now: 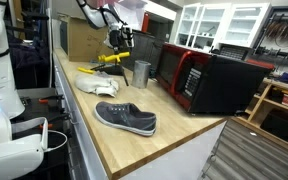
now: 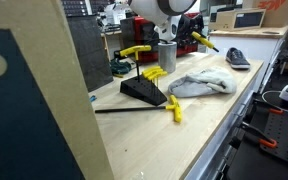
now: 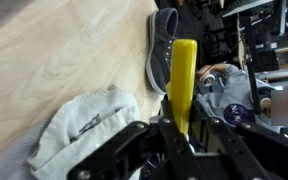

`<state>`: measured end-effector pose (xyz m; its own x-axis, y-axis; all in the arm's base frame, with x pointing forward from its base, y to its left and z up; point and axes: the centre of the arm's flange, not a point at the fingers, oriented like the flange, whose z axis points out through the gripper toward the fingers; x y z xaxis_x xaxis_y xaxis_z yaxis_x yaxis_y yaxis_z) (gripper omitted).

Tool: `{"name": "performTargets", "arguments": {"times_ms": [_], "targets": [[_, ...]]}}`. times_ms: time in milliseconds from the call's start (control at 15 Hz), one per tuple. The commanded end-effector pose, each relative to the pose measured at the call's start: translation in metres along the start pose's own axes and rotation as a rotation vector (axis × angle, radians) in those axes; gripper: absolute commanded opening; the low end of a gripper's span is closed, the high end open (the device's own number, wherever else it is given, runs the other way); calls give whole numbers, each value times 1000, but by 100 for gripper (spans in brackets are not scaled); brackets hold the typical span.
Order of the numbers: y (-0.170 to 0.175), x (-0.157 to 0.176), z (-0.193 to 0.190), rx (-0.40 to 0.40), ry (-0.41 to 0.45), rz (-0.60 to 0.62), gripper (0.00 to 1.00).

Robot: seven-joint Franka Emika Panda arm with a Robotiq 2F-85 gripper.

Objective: Put one yellow object on the towel

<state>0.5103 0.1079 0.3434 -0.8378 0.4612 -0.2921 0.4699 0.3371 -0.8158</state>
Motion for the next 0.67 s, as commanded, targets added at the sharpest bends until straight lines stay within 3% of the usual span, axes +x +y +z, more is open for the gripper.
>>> {"name": "performTargets", "arguments": {"times_ms": [0, 333, 400, 600], "targets": [[-1, 5, -15, -100, -24, 22, 6], [0, 10, -18, -150, 25, 13, 6], [-1, 10, -18, -154, 33, 12, 49], [-6, 10, -21, -166, 49, 13, 64]]}}
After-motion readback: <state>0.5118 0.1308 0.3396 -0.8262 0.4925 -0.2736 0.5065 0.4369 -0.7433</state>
